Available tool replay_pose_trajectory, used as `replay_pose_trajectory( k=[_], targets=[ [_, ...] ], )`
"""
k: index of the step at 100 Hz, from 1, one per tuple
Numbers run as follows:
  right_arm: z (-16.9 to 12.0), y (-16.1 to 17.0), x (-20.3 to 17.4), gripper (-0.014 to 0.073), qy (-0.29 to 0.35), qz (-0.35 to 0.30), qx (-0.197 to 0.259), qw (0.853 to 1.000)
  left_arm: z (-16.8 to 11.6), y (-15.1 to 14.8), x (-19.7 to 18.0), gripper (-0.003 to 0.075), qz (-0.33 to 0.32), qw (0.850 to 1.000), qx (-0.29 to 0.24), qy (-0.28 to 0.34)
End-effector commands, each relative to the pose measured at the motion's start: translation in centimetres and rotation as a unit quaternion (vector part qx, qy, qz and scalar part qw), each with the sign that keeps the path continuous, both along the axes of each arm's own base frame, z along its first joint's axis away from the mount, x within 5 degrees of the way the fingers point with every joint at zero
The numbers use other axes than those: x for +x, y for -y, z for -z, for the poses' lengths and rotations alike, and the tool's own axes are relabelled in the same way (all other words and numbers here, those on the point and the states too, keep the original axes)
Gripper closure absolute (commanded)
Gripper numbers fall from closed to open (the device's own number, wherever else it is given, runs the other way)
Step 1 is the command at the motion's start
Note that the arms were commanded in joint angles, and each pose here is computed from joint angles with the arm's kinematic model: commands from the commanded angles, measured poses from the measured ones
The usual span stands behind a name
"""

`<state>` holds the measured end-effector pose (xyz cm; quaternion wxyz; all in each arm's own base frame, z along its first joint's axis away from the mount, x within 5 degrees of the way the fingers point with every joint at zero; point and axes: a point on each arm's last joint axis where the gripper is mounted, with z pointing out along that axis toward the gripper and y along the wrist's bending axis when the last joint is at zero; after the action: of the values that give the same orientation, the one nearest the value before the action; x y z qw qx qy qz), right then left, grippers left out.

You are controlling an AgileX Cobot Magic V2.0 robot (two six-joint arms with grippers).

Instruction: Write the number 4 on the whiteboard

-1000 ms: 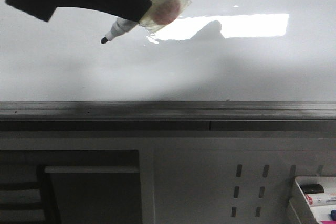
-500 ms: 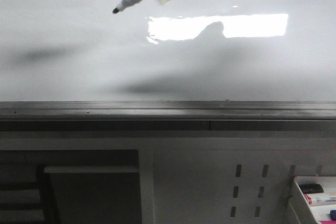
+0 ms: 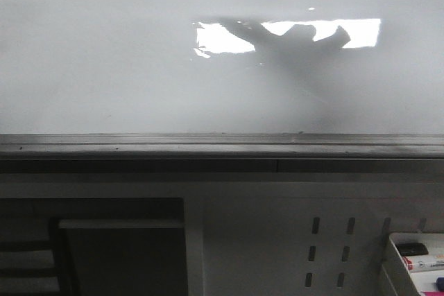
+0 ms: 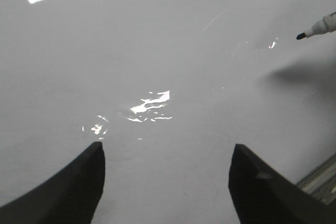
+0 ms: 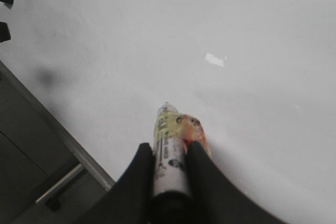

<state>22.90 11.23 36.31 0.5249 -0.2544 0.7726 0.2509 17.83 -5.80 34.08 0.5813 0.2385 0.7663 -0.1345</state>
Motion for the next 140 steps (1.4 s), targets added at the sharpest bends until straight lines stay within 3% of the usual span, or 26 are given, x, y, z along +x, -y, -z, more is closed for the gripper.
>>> replay_pose_trajectory(
  k=[1, 25, 69, 104, 124, 140],
  targets=[
    [-1.2, 0.0, 0.6, 0.0655, 0.028, 0.015, 0.016, 0.999, -1.3, -0.2, -0.1, 0.0266, -0.015, 0.999, -0.031, 0.019],
    [0.2, -0.2, 2.4, 0.0655, 0.020, 0.037, 0.006, 0.999, -1.4, -0.2, -0.1, 0.0266, -0.017, 0.999, -0.039, 0.018],
    [3.6, -1.8, 3.1, 0.0648, -0.068, -0.053, -0.025, 0.996, -1.4, -0.2, -0.1, 0.0270, -0.020, 0.999, -0.038, 0.020],
    [1.9, 0.9, 0.8, 0.0638, -0.046, 0.034, -0.090, 0.994, -1.4, -0.2, -0.1, 0.0270, -0.020, 0.999, -0.038, 0.020],
    [0.0, 0.8, -1.6, 0.0638, -0.031, 0.016, -0.049, 0.998, -1.4, -0.2, -0.1, 0.0270, -0.020, 0.999, -0.042, 0.020],
    [-0.3, -0.4, -1.3, 0.0638, -0.008, 0.008, -0.035, 0.999, -1.4, -0.2, -0.1, 0.0270, -0.020, 0.999, -0.043, 0.020]
  ],
)
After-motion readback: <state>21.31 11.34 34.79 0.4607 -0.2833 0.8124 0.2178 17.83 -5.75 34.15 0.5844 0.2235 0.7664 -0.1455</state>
